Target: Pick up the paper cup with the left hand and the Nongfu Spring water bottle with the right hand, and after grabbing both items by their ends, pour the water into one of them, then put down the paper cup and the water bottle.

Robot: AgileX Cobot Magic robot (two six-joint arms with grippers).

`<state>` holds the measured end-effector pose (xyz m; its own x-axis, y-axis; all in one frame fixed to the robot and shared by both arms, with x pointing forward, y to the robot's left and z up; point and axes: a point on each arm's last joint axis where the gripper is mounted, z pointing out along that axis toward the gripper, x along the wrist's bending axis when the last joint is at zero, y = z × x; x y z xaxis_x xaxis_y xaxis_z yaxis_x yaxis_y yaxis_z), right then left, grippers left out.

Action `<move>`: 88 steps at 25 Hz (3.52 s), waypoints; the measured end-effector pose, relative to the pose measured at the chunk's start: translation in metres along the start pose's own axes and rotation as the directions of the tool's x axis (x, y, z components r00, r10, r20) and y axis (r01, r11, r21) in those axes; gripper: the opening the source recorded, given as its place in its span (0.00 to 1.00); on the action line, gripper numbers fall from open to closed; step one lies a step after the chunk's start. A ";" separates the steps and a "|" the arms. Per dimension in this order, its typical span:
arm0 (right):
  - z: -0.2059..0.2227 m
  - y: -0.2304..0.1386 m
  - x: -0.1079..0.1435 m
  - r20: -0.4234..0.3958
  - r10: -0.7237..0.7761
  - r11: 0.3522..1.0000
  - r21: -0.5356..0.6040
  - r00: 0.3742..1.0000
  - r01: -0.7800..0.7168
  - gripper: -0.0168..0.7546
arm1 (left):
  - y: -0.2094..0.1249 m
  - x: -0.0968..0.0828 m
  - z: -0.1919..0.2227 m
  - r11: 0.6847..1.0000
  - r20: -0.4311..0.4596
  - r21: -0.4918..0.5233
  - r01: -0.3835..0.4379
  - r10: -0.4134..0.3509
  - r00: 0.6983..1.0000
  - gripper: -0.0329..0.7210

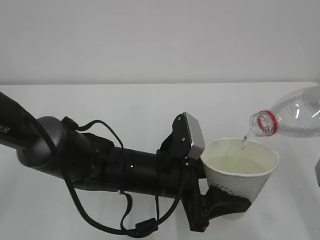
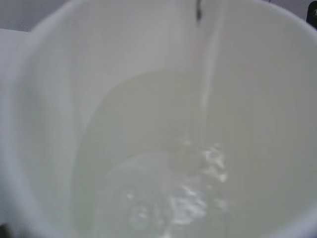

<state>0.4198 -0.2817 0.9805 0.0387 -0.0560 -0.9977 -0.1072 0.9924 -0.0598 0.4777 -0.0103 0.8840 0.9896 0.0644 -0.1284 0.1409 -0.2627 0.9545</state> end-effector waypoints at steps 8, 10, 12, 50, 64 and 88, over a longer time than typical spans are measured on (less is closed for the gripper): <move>0.000 0.000 0.000 0.000 0.000 1.000 0.000 1.000 0.000 0.53 | 0.000 0.000 0.000 1.000 0.001 0.001 -0.001 0.001 1.000 0.68; 0.000 0.000 0.000 0.000 0.000 1.000 0.000 1.000 0.000 0.53 | 0.000 0.000 0.000 1.000 0.001 0.001 -0.001 0.001 1.000 0.68; 0.000 0.000 0.000 0.000 0.000 1.000 0.000 1.000 0.000 0.53 | 0.000 0.000 0.000 1.000 0.001 0.001 -0.001 0.001 1.000 0.68; 0.000 0.000 0.000 0.004 0.047 0.999 0.000 0.999 -0.047 0.53 | 0.000 0.000 0.000 1.000 0.000 0.002 -0.001 0.001 1.000 0.68; 0.000 0.000 -0.001 0.005 0.268 0.964 -0.005 0.964 -0.268 0.53 | 0.000 0.000 0.000 1.000 -0.001 0.004 -0.001 0.001 1.000 0.68; 0.000 0.001 -0.001 -0.007 0.701 0.713 -0.016 0.713 -0.701 0.53 | -0.001 0.000 0.000 1.000 -0.003 0.008 -0.001 0.001 1.000 0.68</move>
<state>0.4199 -0.2803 0.9812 -0.0540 0.6551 -0.7536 -0.1191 0.7451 0.6562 0.4779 -0.0101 0.8833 0.9897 0.0673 -0.1267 0.1403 -0.2700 0.9526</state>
